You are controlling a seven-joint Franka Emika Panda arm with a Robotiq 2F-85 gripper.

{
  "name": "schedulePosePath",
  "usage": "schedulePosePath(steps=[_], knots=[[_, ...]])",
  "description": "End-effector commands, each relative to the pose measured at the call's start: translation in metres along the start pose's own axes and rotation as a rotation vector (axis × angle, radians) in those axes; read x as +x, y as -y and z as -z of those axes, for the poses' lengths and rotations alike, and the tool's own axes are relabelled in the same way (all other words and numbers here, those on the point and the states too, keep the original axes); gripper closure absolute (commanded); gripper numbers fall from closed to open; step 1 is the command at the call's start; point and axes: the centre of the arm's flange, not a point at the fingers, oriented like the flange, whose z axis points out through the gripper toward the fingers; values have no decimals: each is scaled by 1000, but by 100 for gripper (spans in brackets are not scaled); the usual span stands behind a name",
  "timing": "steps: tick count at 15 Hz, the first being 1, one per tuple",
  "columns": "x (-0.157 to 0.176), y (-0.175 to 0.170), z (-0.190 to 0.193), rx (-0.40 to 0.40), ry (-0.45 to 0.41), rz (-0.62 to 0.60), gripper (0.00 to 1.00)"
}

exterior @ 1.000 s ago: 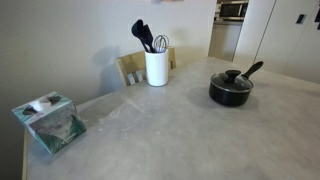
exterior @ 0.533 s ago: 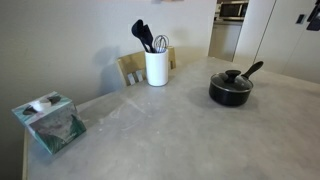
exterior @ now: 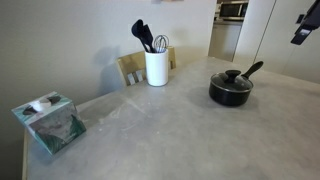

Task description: Remove the lid off of the pot and put it on the table

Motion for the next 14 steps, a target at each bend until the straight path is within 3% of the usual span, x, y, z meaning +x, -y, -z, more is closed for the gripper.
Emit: schedulePosePath(steps=[1,4,9,13,14], knots=[[0,0,0,0,-1,0,0],[8,-12,-10,13,-3,33,0],[29,-73,-35,62,19,158,0],[38,-104,-63,190,48,257,0],[18,-90,-45,135,16,202,0]])
